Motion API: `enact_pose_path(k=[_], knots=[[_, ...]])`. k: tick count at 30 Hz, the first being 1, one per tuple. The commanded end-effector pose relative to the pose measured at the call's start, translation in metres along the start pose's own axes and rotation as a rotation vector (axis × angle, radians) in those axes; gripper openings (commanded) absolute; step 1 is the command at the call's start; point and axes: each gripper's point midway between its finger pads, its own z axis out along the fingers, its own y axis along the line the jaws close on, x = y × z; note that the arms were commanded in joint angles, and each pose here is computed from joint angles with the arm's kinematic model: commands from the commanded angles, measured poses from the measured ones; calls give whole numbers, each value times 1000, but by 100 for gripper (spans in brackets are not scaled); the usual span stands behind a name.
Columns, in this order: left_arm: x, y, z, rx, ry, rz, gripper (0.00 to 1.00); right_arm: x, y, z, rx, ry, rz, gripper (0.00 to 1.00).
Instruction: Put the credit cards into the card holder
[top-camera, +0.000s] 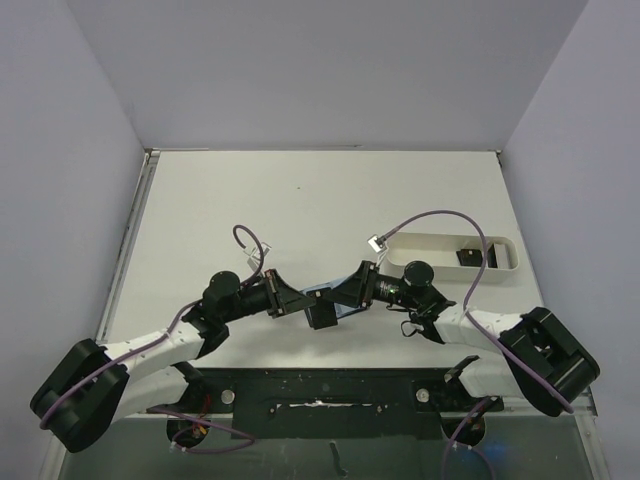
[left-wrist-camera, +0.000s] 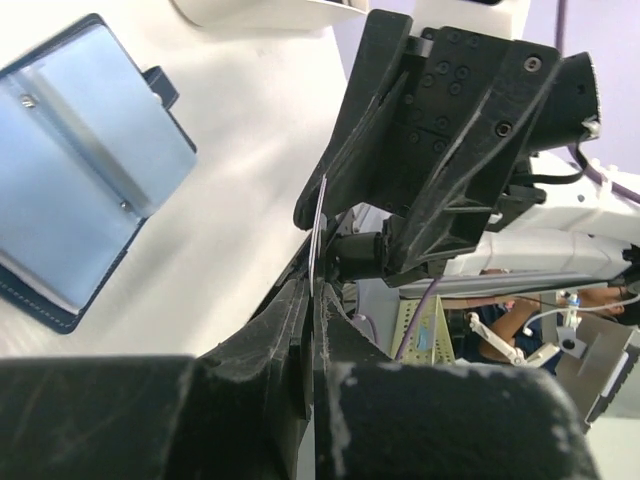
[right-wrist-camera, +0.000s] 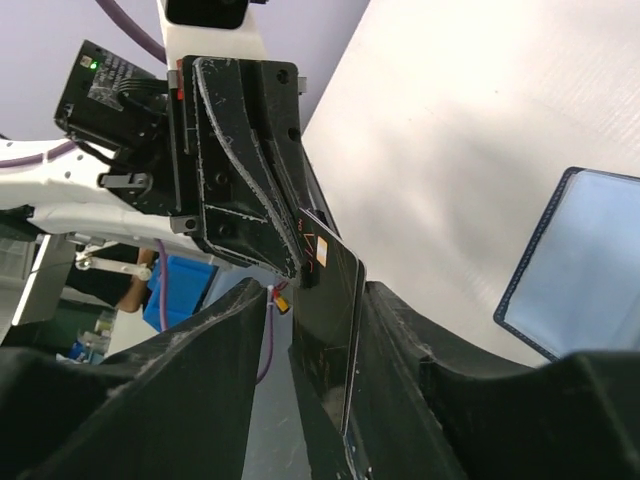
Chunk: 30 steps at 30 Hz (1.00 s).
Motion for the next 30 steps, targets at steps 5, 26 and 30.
enact_pose_path(k=[5,26,30], knots=[[-6,-3,3,45,-13,51,0,-9,50,-10,-238,-49,-24,23],[-2,35,1,-78,7,39,4,-11,63,-23,-333,-80,12,5],[-1,40,-1,-89,8,36,4,-10,67,-25,-359,-79,20,15]])
